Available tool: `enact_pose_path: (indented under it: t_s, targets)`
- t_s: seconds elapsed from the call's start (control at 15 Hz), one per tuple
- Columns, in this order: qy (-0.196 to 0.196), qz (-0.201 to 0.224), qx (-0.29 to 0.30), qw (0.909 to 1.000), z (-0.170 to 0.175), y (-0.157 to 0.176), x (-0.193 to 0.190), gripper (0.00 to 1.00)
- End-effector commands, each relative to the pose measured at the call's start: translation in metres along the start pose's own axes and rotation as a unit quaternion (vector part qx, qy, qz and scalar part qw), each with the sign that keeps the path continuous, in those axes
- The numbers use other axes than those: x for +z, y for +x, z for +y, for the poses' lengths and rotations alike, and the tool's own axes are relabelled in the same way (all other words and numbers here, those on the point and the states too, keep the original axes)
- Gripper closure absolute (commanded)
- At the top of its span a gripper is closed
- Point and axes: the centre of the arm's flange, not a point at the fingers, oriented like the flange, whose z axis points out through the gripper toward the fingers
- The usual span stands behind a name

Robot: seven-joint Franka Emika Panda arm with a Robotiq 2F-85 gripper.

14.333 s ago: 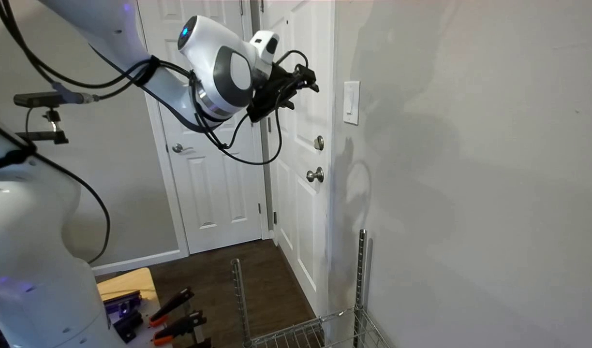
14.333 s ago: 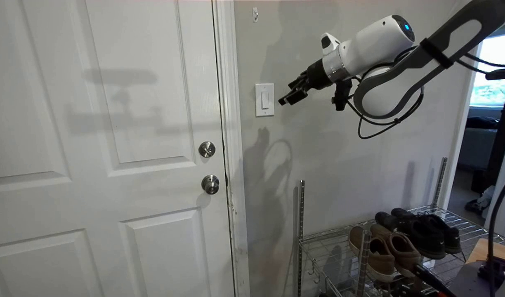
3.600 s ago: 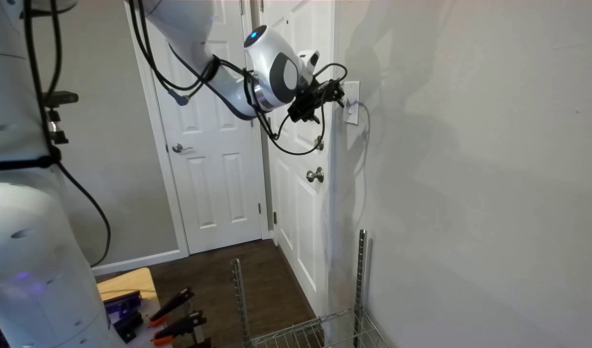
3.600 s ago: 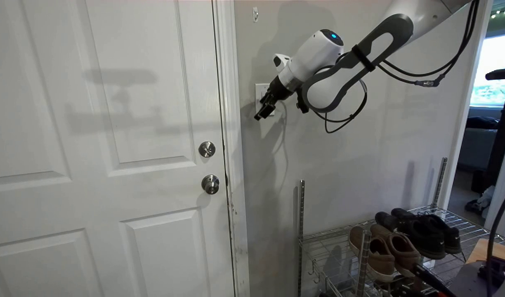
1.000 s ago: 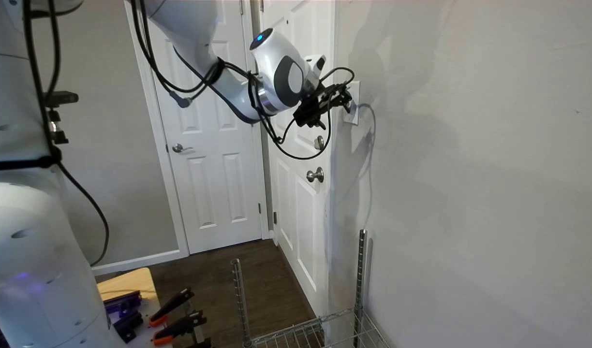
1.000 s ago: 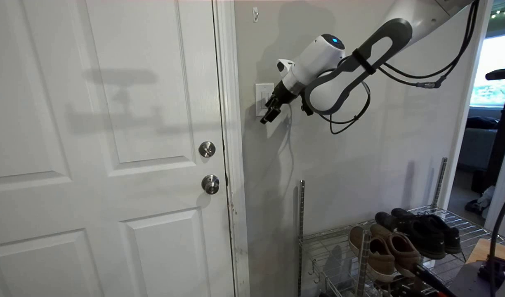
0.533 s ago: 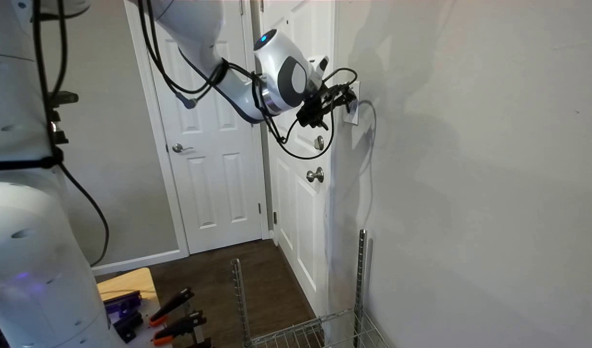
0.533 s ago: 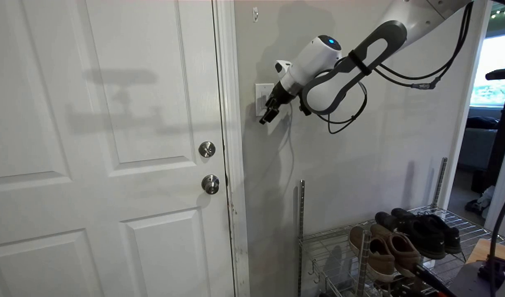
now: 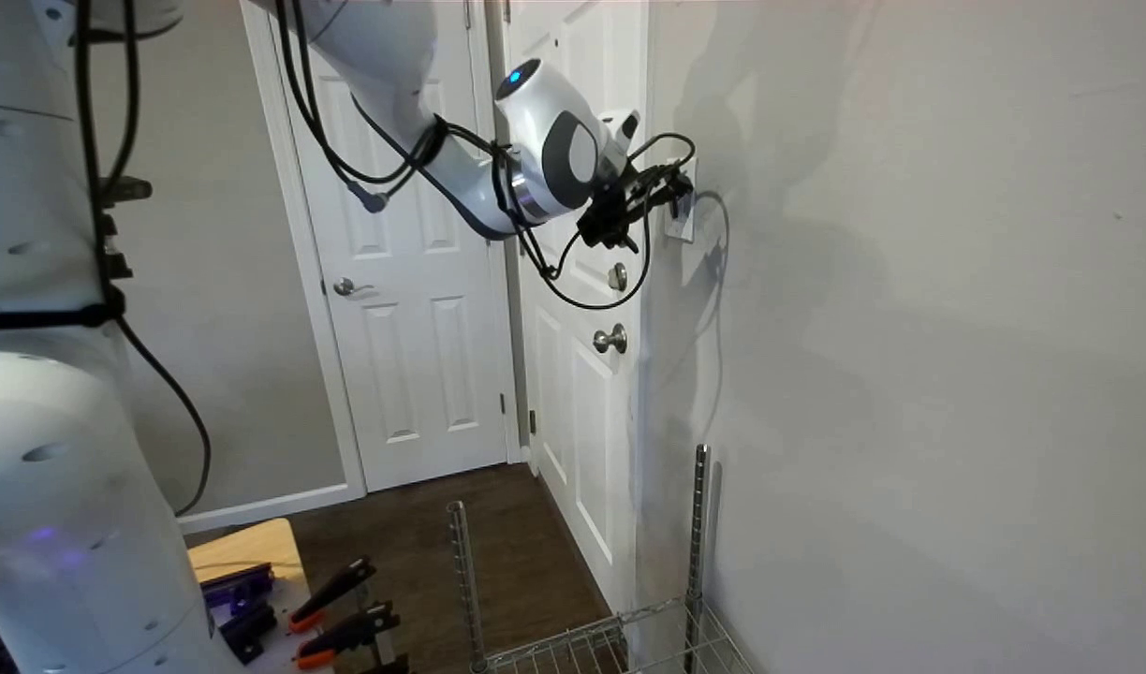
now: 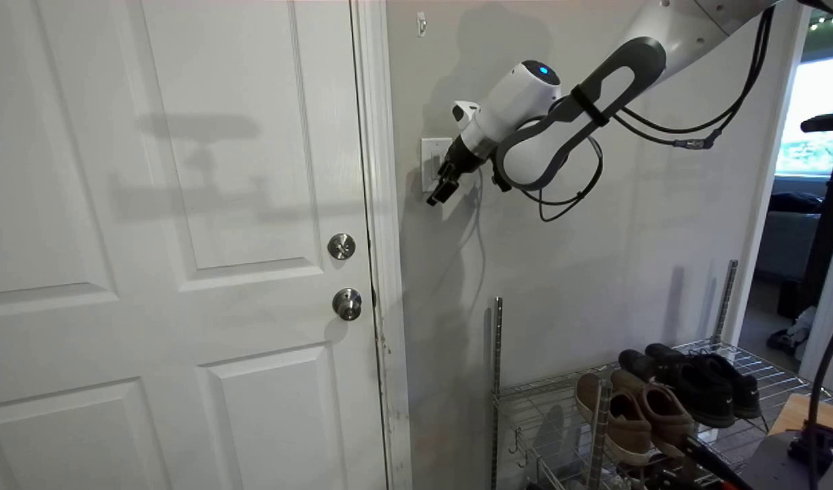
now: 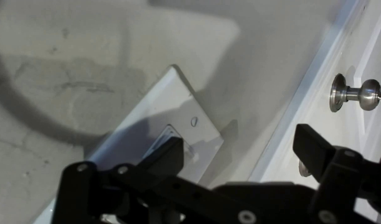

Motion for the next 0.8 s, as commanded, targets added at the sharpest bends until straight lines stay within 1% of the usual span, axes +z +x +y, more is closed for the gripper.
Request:
enact_pose_path:
  t_s: [0.0, 0.27, 0.47, 0.67, 0.73]
  targets:
    - [-0.004, -0.007, -0.021, 0.9998, 0.007, 0.002, 0.005, 0.0]
    - [0.002, 0.0, -0.016, 0.9999, 0.003, 0.002, -0.004, 0.0]
    - [0.007, 0.013, -0.014, 0.9998, -0.009, 0.003, -0.017, 0.0]
    - [0.012, 0.016, -0.019, 0.9996, -0.019, 0.004, -0.023, 0.0]
    - [0.009, 0.01, -0.008, 0.9999, -0.015, 0.009, -0.007, 0.0]
